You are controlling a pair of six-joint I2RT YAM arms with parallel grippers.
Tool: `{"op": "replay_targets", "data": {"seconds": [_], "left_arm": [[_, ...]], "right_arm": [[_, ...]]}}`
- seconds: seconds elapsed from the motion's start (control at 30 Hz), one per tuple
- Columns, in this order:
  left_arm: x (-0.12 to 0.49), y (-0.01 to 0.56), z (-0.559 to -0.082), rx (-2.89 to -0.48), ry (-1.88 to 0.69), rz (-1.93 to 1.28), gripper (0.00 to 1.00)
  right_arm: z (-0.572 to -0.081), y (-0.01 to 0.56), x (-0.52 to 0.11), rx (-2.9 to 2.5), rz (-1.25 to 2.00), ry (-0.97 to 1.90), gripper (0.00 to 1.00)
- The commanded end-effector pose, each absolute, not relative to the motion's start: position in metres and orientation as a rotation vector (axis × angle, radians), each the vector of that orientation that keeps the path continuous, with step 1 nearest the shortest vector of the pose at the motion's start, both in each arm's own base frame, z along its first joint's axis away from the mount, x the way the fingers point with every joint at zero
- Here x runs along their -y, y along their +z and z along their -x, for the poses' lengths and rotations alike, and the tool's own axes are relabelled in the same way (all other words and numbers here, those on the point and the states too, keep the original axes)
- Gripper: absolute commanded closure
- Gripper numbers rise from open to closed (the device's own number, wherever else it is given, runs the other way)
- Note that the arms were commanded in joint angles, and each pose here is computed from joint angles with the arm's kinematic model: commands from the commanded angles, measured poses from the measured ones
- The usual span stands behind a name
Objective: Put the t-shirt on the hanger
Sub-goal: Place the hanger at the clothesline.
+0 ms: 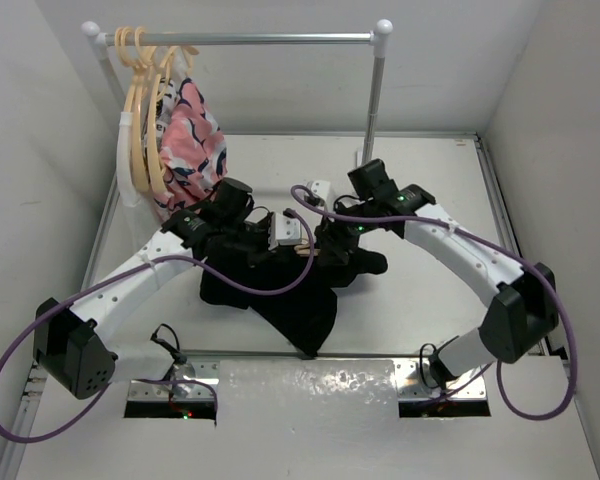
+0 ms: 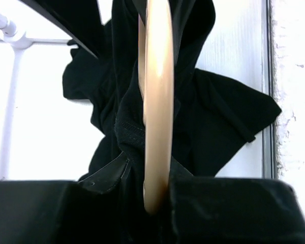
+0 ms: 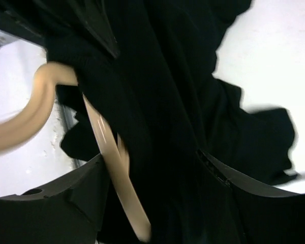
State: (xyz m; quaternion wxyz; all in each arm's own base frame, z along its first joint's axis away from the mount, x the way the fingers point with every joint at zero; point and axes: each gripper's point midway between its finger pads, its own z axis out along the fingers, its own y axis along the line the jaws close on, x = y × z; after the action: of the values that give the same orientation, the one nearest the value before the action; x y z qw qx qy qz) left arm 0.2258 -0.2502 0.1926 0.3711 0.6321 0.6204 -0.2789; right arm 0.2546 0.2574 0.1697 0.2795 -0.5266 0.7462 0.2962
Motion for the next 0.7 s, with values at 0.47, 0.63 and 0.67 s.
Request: {"op": "replay_targets", "data": {"seconds": [0.47, 0.63, 0.67], "left_arm": [[0.243, 0.249, -0.265, -1.625, -0.742, -1.284, 0.75], [0.205, 0.239, -0.285, -1.834, -0.663, -1.028, 0.69], [0.194, 0.234, -0.292, -1.880, -0.583, -0.978, 0.69]], "right_arm": [[-0.248, 0.203, -0.255, -1.949, 1.251, 0.849, 1.00], [-0.230, 0.228, -0.245, -1.939, 1.243, 0.860, 1.00], [-0.227, 0.233, -0.243, -1.929, 1.239, 0.855, 1.00]]}}
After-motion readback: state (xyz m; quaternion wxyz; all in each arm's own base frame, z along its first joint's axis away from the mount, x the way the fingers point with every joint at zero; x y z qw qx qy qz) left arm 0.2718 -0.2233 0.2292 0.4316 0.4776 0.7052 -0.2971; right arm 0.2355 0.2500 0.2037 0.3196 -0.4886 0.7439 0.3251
